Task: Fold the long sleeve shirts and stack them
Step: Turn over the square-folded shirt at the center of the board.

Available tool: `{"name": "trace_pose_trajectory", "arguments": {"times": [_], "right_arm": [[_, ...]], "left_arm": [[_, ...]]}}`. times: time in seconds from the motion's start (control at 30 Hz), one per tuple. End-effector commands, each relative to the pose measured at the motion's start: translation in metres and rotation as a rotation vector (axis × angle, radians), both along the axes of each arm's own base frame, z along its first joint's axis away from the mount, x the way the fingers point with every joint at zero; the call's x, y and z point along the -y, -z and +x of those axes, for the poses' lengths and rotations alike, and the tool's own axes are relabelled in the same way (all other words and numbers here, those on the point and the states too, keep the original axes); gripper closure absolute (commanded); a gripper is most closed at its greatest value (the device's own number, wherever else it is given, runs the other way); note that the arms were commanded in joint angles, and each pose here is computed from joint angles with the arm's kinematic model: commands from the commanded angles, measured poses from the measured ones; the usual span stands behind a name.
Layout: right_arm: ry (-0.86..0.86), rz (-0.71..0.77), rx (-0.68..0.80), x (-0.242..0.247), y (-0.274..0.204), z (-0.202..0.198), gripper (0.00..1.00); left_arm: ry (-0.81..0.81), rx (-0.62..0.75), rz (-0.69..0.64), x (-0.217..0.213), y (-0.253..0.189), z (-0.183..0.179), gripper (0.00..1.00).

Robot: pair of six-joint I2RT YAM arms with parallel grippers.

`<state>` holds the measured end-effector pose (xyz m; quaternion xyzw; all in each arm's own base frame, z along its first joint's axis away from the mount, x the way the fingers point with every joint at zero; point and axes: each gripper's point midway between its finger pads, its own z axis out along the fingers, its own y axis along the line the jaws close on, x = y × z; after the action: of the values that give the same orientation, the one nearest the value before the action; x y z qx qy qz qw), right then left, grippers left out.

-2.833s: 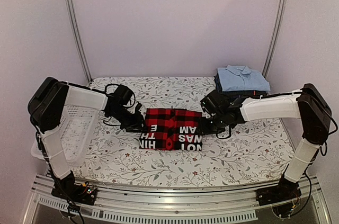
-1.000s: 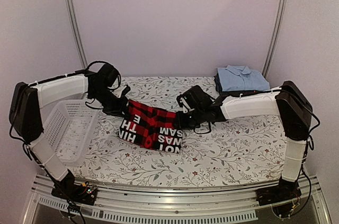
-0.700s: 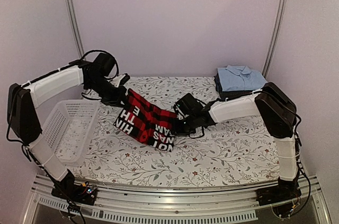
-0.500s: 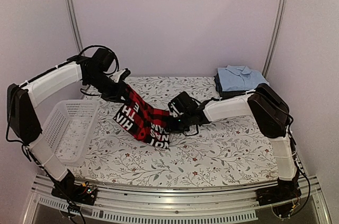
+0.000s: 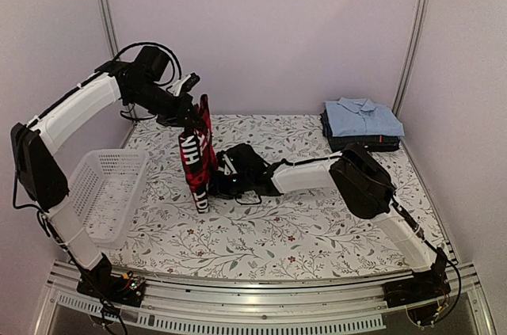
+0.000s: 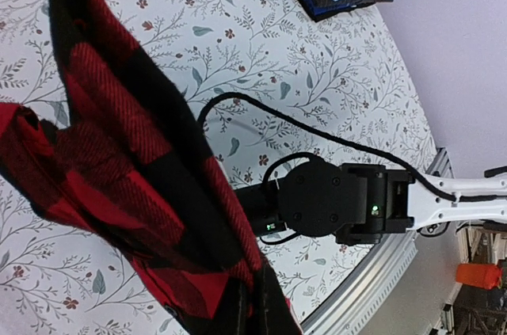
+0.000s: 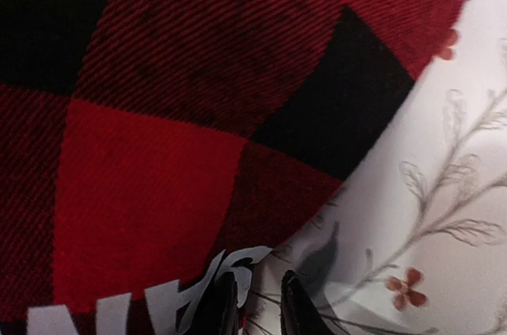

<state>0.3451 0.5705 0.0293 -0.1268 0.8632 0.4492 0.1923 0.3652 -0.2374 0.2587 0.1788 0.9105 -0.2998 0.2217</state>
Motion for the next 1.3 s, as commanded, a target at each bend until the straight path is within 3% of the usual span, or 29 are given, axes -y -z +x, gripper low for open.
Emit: {"name": "trace_pose_trajectory", "arguments": {"times": [0.0,0.27,0.47,0.53,0.67,0.8,0.9,0.93,1.0,1.03,1.13,1.27], "right_arm": [[-0.034,0.156,-0.024,-0.034,-0.011,0.001,0.79],[-0.026,0.182,-0.032,-0.023,-0.008,0.009,0.75],[0.039,0.196,-0.008,0.016,-0.023,0.016,0.74],[0.066,0.178,-0.016,0.04,-0.019,0.014,0.72],[0.127,0.168,0.038,0.09,-0.066,0.011,0.67],[0.211,0.079,0.068,0.159,-0.095,-0.001,0.6],[0.322,-0.027,0.092,0.225,-0.11,-0.008,0.56],[0.361,-0.076,0.08,0.248,-0.105,-0.011,0.54],[0.419,-0.101,0.105,0.285,-0.122,-0.019,0.49],[0.436,-0.118,0.1,0.297,-0.122,-0.022,0.47],[0.434,-0.145,0.13,0.308,-0.134,-0.029,0.41],[0.389,-0.164,0.119,0.298,-0.127,-0.031,0.37]], "left_arm": [[0.046,-0.028,-0.063,0.016,0.001,-0.001,1.0],[0.059,-0.064,-0.076,0.023,0.02,0.0,1.0],[0.066,-0.076,-0.071,0.027,0.027,-0.001,1.0],[0.071,-0.077,-0.065,0.031,0.03,-0.002,1.0],[0.089,-0.087,-0.062,0.052,0.04,-0.007,1.0],[0.092,-0.118,-0.046,0.109,0.072,-0.016,1.0],[0.092,-0.112,-0.006,0.177,0.107,-0.02,0.88],[0.087,-0.102,0.016,0.197,0.115,-0.018,0.8],[0.069,-0.075,0.029,0.223,0.111,-0.01,0.49],[0.068,-0.061,0.021,0.23,0.107,-0.007,0.44],[0.049,-0.001,-0.016,0.233,0.085,0.003,0.33],[0.001,0.021,-0.016,0.205,0.069,0.015,0.32]]}}
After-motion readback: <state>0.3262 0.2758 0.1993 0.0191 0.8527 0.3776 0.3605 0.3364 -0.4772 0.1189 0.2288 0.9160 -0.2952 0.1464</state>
